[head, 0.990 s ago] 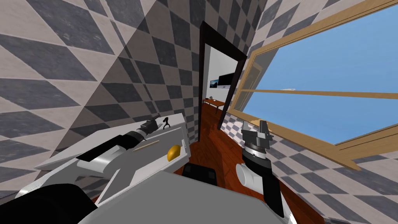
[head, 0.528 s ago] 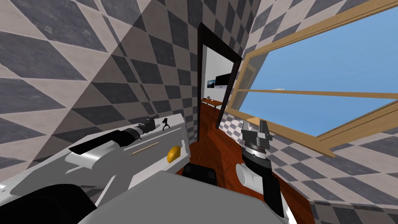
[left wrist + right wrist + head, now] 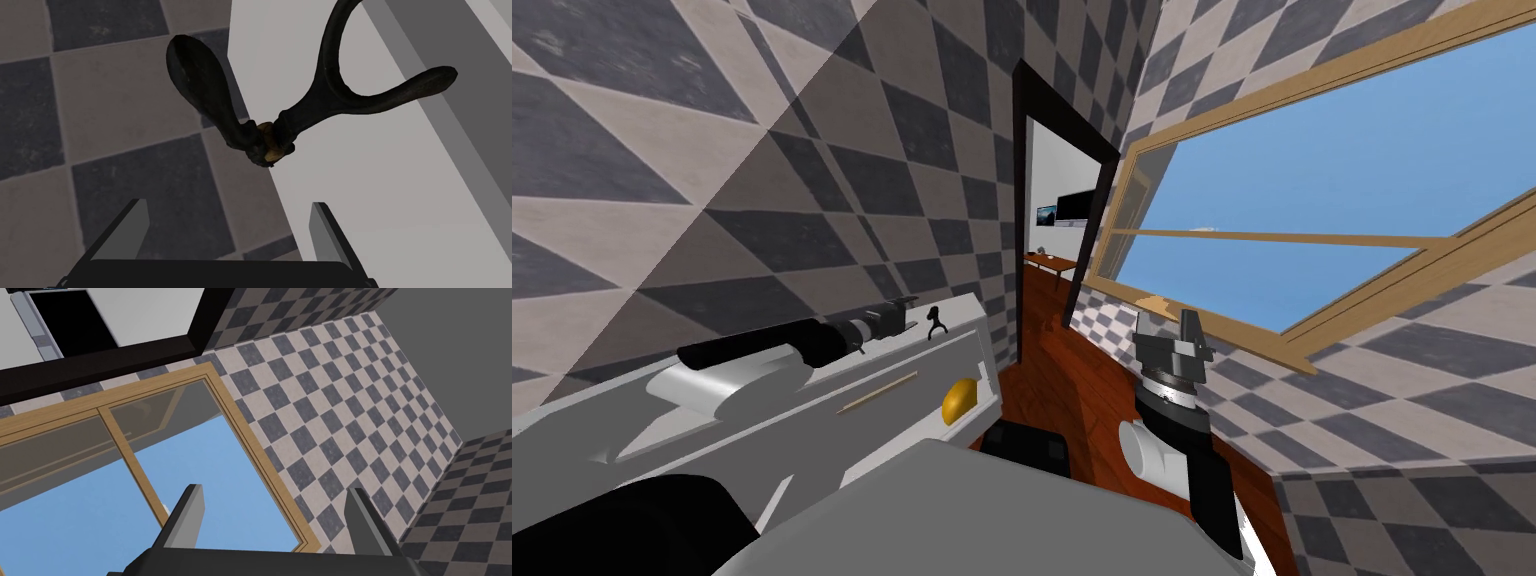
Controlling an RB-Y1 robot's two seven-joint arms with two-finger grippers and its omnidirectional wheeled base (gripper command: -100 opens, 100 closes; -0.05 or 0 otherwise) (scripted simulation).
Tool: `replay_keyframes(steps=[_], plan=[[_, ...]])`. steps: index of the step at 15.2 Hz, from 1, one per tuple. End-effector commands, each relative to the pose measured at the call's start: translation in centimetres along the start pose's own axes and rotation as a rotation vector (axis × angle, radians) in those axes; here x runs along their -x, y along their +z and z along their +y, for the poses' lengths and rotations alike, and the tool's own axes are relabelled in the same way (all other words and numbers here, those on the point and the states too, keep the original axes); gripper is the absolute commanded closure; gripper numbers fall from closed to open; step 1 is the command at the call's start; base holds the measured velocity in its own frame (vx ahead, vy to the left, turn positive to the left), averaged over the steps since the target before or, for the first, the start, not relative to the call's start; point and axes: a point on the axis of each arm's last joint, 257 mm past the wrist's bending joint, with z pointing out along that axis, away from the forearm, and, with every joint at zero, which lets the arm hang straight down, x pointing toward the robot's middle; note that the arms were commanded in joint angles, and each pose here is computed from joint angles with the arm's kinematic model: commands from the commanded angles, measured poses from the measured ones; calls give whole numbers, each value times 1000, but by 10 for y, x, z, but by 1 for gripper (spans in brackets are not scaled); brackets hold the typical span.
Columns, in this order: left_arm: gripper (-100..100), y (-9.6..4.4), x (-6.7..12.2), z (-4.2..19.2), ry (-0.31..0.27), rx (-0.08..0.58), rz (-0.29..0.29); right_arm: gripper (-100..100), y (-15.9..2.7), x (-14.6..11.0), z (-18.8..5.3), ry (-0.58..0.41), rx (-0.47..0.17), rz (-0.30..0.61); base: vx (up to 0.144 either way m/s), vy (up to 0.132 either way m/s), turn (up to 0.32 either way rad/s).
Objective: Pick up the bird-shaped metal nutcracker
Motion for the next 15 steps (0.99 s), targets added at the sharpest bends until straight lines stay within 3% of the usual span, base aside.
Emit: replay_keyframes(steps=[1,8,15], plan=[[-100,-1,1,5,-6,39,4,0,0,0,0,0,0,0,-17,48,-75],[-100,-5,7,0,16,176,29,0,0,0,0,0,0,0,-20,50,-127],[-100,-12,0,6,7,305,66,0,0,0,0,0,0,0,-18,52,-119]])
